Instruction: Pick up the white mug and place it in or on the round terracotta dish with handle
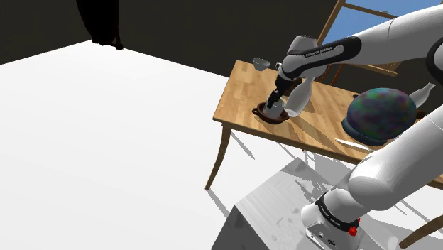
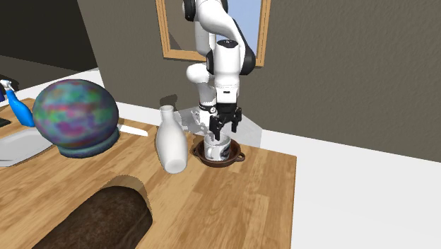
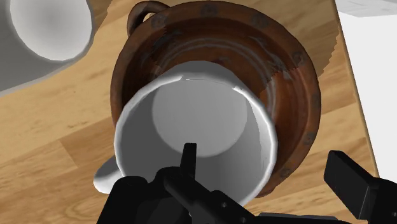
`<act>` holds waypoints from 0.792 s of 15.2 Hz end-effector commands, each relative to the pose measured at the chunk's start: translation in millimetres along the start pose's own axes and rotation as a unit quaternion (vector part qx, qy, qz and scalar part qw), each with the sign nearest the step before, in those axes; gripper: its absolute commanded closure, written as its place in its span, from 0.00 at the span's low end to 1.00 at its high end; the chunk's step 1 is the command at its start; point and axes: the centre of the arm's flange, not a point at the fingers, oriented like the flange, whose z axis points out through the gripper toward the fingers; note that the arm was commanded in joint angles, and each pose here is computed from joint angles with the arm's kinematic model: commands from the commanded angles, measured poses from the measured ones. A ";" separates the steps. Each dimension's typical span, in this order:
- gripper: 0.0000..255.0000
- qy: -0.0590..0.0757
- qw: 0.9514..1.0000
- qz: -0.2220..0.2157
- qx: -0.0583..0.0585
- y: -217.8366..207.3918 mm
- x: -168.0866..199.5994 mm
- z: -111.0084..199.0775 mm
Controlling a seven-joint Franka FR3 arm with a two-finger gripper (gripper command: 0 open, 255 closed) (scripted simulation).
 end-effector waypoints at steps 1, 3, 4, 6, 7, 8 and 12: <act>0.00 0.000 1.000 0.000 0.000 0.0 0.0 0.0; 0.00 0.000 1.000 0.000 0.000 0.0 0.0 -26.4; 0.00 0.000 1.000 0.000 0.000 0.0 0.0 -39.6; 0.00 0.000 1.000 0.000 0.000 0.0 0.0 -50.0; 0.00 0.000 1.000 0.000 0.000 0.0 0.0 -50.0; 0.00 0.000 1.000 0.000 0.000 0.0 0.0 -50.0; 0.00 0.000 1.000 0.000 0.000 0.0 0.0 -50.0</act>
